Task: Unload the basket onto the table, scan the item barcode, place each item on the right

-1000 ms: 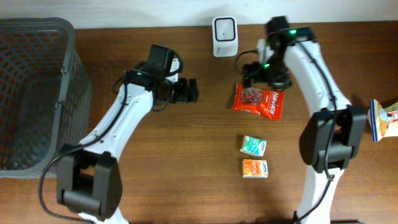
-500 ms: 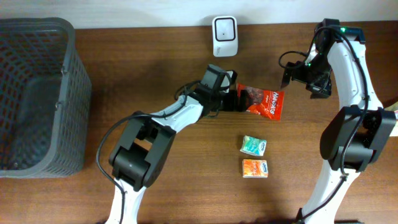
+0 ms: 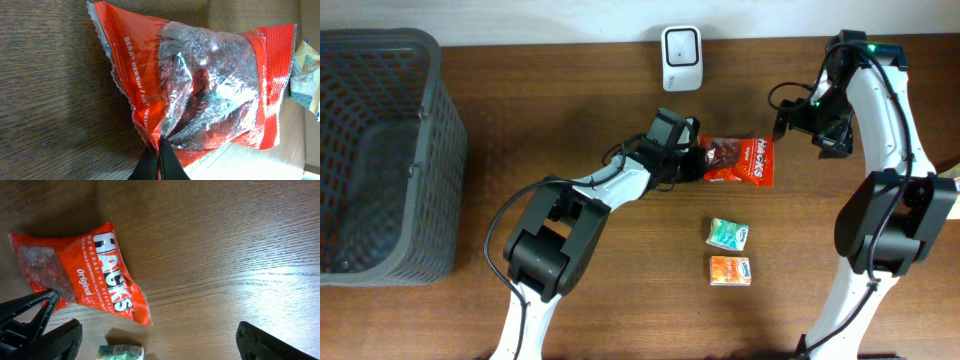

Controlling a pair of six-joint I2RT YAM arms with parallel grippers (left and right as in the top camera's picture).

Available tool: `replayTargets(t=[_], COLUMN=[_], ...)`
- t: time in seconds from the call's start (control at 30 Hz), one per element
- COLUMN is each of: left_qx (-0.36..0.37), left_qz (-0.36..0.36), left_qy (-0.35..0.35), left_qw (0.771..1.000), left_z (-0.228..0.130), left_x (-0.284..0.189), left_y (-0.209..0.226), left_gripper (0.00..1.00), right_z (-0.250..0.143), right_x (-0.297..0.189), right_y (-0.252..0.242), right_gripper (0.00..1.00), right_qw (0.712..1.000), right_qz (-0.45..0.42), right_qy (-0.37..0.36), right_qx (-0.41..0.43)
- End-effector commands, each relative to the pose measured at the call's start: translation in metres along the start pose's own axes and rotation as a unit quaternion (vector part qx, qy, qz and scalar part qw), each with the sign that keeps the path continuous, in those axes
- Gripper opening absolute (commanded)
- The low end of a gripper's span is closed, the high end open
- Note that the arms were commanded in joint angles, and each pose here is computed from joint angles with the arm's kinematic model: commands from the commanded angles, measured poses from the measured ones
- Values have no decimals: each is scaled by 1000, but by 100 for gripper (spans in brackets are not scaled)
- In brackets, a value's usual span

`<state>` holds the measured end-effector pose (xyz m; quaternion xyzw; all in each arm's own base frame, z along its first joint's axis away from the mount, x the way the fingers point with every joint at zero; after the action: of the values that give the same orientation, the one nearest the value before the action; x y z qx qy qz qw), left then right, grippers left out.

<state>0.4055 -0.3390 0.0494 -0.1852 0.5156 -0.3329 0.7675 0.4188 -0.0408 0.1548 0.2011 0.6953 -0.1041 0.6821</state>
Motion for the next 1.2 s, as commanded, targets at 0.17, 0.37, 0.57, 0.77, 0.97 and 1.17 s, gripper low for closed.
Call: replayTargets(t=[0.17, 0.37, 0.57, 0.77, 0.97, 1.17], left_qx=[72, 257, 294, 340, 347, 379], left_qz=[95, 330, 619, 611, 502, 337], left_qy=[-39, -101, -18, 93, 91, 114], left_qw=[992, 903, 728, 709, 787, 854], left_z=[40, 69, 57, 39, 6, -45], left_x=[-80, -204, -263, -235, -169, -114], left_y=[20, -1, 37, 63, 29, -38], left_gripper=[0, 0, 0, 0, 7, 12], right_z=[0, 0, 0, 1, 1, 1], right_x=[-12, -12, -12, -12, -12, -12], right_y=[0, 0, 0, 0, 0, 0], right_gripper=[98, 98, 99, 98, 98, 99], right_qw=[1000, 1000, 1000, 1000, 1000, 1000], right_qz=[0, 0, 0, 0, 0, 0], right_qy=[-17, -17, -17, -17, -17, -17], right_qx=[4, 4, 4, 4, 4, 4])
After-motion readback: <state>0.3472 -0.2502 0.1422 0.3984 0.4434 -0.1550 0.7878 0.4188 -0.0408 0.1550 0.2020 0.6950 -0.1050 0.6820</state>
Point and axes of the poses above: each gripper's point midway between its finger pads, its own x axis out along the fingers, its own y axis along the line the jaws close on, z = x × y, the point moved 5 cm from there along -x, back along the fingers, and after that the axes turned 5 degrees about x, right-handed, at the moved point
